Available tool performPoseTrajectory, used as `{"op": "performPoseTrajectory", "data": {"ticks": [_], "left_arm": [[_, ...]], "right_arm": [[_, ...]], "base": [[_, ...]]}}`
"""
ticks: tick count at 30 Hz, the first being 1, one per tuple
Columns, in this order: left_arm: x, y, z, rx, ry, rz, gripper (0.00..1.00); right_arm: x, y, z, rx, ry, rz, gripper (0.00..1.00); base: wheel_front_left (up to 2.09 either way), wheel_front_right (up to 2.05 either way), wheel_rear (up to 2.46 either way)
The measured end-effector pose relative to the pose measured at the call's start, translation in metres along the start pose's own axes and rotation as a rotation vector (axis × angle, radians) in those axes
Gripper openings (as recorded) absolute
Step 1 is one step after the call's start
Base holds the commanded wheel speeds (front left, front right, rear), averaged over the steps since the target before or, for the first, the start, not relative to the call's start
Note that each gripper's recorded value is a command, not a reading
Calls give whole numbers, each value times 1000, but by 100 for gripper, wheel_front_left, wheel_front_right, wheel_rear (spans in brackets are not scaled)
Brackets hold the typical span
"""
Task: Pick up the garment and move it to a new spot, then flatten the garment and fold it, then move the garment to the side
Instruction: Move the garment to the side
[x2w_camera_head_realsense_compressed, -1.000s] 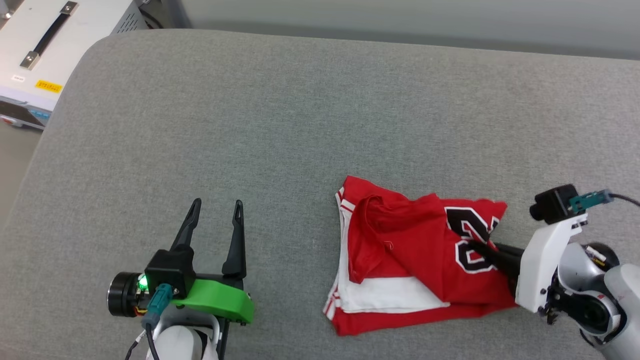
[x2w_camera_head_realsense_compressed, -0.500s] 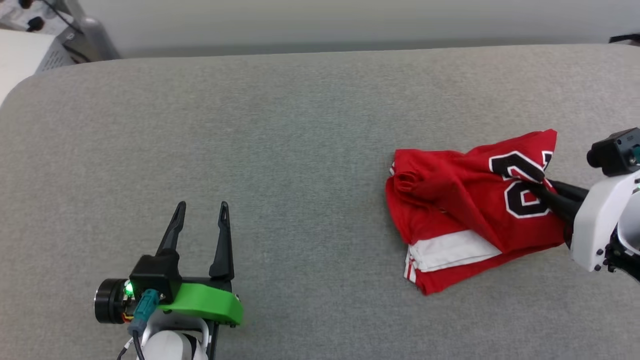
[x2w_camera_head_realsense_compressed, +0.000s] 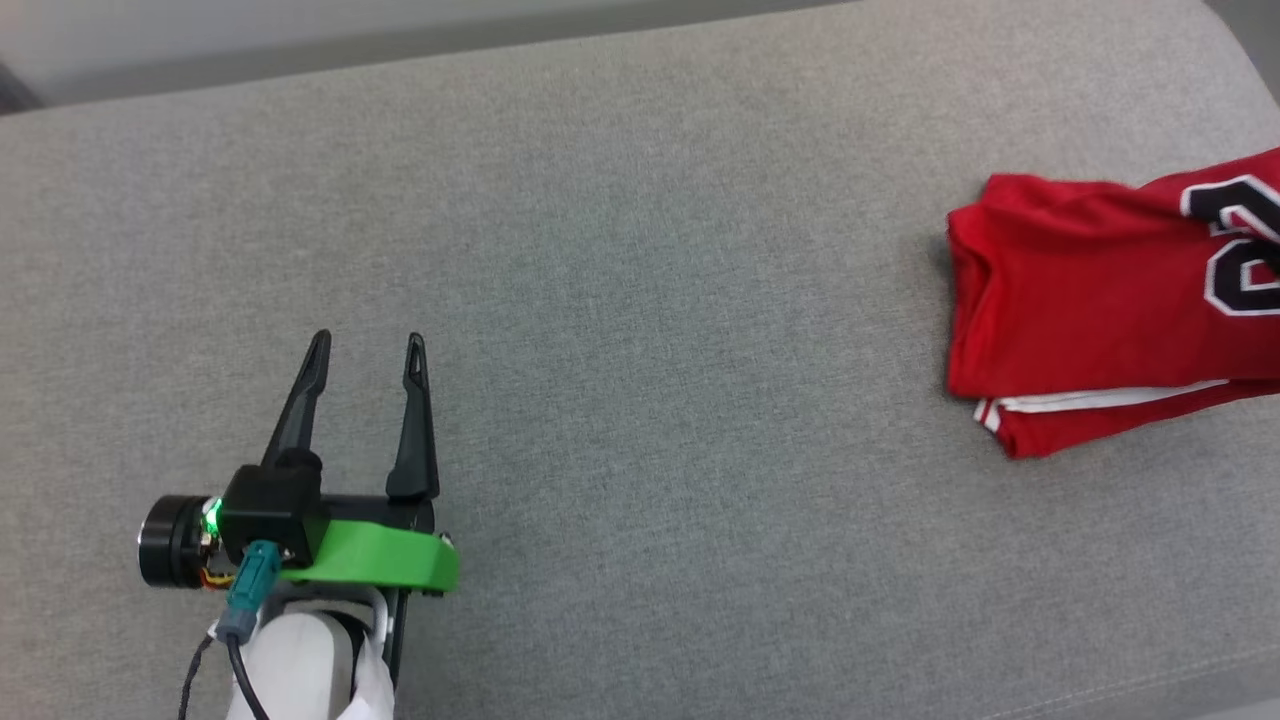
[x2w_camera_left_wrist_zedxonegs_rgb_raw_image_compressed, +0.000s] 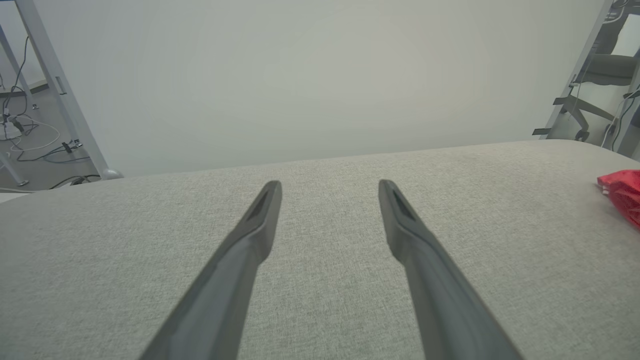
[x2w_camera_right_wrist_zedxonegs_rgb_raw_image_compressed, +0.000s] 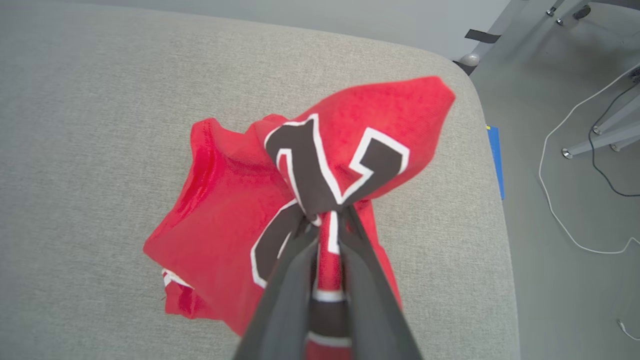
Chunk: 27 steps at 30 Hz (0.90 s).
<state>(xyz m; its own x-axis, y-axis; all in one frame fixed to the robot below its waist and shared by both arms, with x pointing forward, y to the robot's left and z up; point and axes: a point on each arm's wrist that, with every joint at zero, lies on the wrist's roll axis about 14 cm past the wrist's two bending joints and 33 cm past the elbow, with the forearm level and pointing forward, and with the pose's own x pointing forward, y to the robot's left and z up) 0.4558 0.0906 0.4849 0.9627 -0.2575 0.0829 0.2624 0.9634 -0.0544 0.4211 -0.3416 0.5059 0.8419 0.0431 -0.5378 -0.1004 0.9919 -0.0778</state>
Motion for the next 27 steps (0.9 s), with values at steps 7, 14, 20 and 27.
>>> {"op": "performPoseTrajectory", "data": {"ticks": [7, 14, 20, 27], "left_arm": [[26, 5, -18, 6, -1, -20, 100], [38, 10, -45, -1, 32, -21, 100], [38, 18, -60, 4, 58, -6, 100], [36, 21, -58, 12, 56, -1, 100]], "right_arm": [[19, -71, -10, -40, 90, -198, 0], [43, -116, -22, -82, 169, -332, 0], [56, -139, -32, -84, 200, -403, 0], [59, -146, -34, -63, 171, -437, 19]], "base": [[0, 0, 0], [0, 0, 0], [0, 0, 0], [0, 0, 0]]}}
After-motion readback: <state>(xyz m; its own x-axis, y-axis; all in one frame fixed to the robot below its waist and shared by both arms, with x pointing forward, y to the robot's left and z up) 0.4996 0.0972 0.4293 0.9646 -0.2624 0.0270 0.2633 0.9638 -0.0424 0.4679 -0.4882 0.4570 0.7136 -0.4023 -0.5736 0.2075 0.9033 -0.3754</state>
